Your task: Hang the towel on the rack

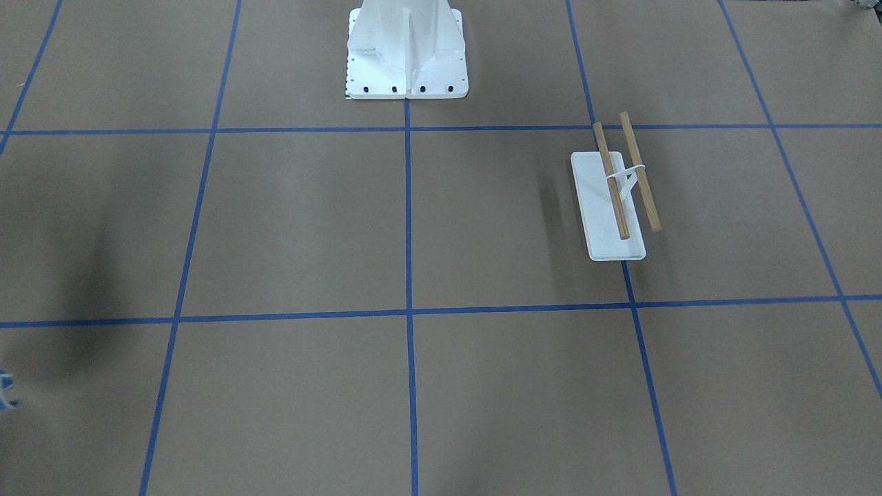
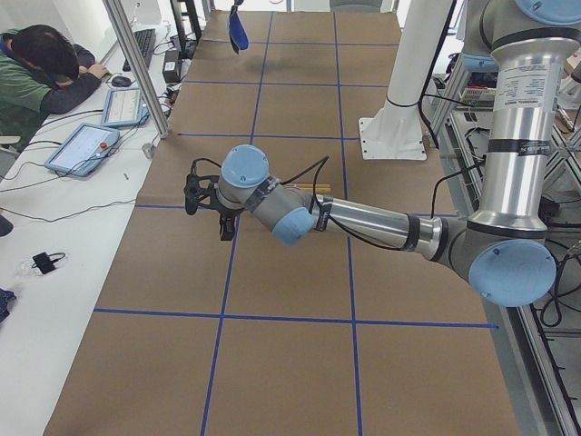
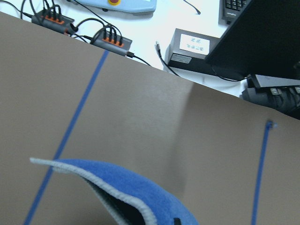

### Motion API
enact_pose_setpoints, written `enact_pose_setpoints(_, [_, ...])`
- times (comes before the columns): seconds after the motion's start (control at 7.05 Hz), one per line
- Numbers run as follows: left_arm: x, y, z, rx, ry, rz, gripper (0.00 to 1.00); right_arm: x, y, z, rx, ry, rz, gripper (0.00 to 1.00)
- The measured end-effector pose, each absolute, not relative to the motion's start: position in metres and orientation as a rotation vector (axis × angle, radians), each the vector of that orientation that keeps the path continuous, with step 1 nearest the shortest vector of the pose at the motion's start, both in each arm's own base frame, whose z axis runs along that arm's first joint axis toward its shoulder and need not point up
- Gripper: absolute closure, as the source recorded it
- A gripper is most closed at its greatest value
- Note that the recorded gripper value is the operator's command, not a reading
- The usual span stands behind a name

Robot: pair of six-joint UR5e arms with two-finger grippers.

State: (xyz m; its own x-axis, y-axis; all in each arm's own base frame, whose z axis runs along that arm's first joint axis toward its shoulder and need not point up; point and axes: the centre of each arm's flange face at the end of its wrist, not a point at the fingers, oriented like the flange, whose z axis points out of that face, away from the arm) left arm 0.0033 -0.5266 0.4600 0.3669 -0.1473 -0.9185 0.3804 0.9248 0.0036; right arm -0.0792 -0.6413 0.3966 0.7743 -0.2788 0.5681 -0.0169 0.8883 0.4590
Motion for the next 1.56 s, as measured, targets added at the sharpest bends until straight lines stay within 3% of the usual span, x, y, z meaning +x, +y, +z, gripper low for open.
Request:
enact_pose_setpoints(0.57, [0.13, -0.565, 0.313, -0.032, 1.327, -0.643, 0.02, -0.193, -0.575, 0.291, 0.444, -0.852, -0.024, 1.0])
enact_pose_setpoints(0.85, [0.225, -0.56, 0.249, -0.122, 1.371, -0.75, 0.02, -0.239, -0.55, 0.246, 0.44, -0.914, 0.063, 1.0])
enact_pose_setpoints(1.56, [0.332, -0.527, 0.179, -0.224, 1.434, -0.805, 0.03, -0.385, -0.485, 0.155, 0.505, -0.964, 0.228, 1.0])
